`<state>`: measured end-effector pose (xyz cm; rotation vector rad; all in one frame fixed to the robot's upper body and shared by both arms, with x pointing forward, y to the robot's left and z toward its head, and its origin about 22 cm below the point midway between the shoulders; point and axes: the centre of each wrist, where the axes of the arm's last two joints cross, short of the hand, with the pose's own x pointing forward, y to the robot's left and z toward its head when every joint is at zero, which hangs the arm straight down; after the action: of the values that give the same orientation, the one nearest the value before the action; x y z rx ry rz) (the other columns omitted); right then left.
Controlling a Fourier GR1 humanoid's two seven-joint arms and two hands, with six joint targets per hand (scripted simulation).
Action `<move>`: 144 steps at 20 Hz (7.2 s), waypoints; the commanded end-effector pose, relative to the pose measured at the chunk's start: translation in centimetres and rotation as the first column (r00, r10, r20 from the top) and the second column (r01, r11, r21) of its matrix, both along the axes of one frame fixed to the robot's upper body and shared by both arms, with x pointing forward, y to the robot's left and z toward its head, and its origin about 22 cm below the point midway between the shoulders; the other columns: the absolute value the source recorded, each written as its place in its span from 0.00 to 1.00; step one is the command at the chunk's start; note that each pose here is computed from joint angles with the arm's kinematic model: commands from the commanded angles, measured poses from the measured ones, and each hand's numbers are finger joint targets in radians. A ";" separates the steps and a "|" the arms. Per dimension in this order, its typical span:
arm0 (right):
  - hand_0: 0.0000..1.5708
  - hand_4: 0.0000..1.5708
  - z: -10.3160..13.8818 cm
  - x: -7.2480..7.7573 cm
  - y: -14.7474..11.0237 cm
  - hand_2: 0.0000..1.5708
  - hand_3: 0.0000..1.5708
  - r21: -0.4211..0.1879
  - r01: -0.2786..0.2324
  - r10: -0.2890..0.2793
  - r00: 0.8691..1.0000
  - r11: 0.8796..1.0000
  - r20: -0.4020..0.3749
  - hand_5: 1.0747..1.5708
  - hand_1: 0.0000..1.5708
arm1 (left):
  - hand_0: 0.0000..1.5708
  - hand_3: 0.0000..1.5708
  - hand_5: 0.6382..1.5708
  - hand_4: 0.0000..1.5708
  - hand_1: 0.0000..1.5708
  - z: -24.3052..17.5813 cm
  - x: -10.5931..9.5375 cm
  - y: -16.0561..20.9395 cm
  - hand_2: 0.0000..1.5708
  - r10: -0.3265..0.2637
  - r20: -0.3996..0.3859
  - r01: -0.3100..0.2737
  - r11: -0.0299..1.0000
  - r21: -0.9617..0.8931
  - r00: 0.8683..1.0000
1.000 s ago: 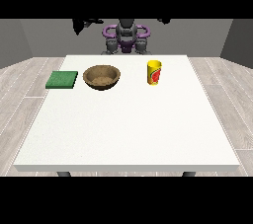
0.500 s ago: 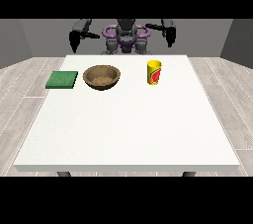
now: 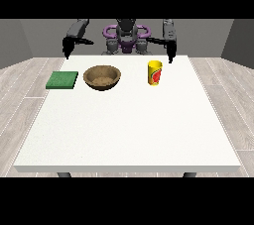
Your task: Pick the cup and pour the ball into the bowl, then pick the bowl and place it on the pad
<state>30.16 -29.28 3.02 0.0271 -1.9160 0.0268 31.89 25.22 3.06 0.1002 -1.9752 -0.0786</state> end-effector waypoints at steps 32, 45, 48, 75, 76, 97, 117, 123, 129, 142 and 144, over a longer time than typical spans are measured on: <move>0.00 0.00 2.1 1.1 -12.4 0.00 0.00 0.011 -0.007 0.006 0.999 1.000 0.037 0.97 0.00 | 0.86 1.00 0.95 0.60 0.86 -5.3 5.0 -0.6 1.00 0.313 0.146 -0.345 0.842 0.415 0.938; 0.00 0.00 -5.0 -3.0 -15.4 0.00 0.00 0.013 0.202 -0.193 0.950 0.979 -0.244 0.97 0.00 | 0.87 1.00 1.00 0.68 0.87 -3.9 4.7 -12.4 1.00 0.151 0.095 -0.168 0.607 0.777 0.984; 0.00 0.00 -6.0 -5.0 -16.8 0.03 0.00 0.007 0.185 -0.177 0.950 0.983 -0.256 0.97 0.00 | 0.86 1.00 1.00 0.67 0.86 -2.7 5.0 -14.0 1.00 0.166 0.084 -0.165 0.571 0.804 0.983; 0.00 0.00 -2.5 4.1 -10.3 0.00 0.14 0.018 0.070 -0.067 0.986 0.997 -0.154 0.91 0.00 | 0.00 1.00 0.98 0.56 0.00 0.0 1.2 -23.5 1.00 -0.043 0.377 -0.374 0.061 0.925 0.925; 0.00 0.00 -0.9 3.3 -13.4 0.00 0.16 0.014 0.089 -0.085 0.978 0.996 -0.189 0.91 0.00 | 0.00 1.00 0.97 0.58 0.00 -1.7 0.2 -23.0 1.00 -0.072 0.336 -0.335 0.030 0.942 0.939; 0.00 0.13 -6.0 0.2 -13.4 0.00 0.00 0.036 0.117 -0.100 0.944 0.992 -0.314 0.95 0.00 | 0.96 1.00 0.88 0.77 0.96 5.9 1.9 -25.8 1.00 -0.307 0.362 -0.456 -0.335 0.825 0.880; 0.00 0.23 -1.6 4.5 -11.7 0.00 0.00 0.187 0.167 -0.143 0.980 0.968 -0.136 1.00 0.00 | 0.61 0.40 0.97 0.55 0.61 10.0 5.6 -13.7 0.59 0.030 0.204 -0.132 0.850 0.510 0.978; 0.00 0.24 0.6 7.7 -7.4 0.00 0.00 0.179 0.091 -0.070 0.991 0.980 -0.117 0.99 0.00 | 0.00 0.00 0.97 0.00 0.00 7.2 5.7 -11.8 0.00 0.017 0.124 -0.050 0.962 0.270 0.992; 0.00 0.01 -3.0 6.8 -4.0 0.00 0.00 0.129 0.053 -0.019 0.967 0.990 -0.255 0.94 0.00 | 0.00 0.00 0.95 0.00 0.00 4.0 6.1 -9.0 0.00 0.015 -0.019 -0.010 0.971 0.239 1.000; 0.00 0.13 -5.2 5.5 -7.2 0.00 0.00 0.211 0.153 -0.103 0.968 0.965 -0.231 0.94 0.00 | 0.00 0.00 0.98 0.00 0.00 8.9 4.7 -11.5 0.00 -0.113 0.138 0.070 0.956 0.285 0.984; 0.00 0.08 -7.2 4.7 -5.5 0.00 0.00 0.216 0.123 -0.074 0.972 0.969 -0.222 0.92 0.00 | 0.00 0.00 0.98 0.00 0.00 8.6 4.5 -11.7 0.00 -0.101 0.130 0.064 0.964 0.259 0.986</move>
<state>34.93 -36.18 -2.61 0.0671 -1.7391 -0.2196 36.68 14.46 10.33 0.2144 -2.0527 -0.3821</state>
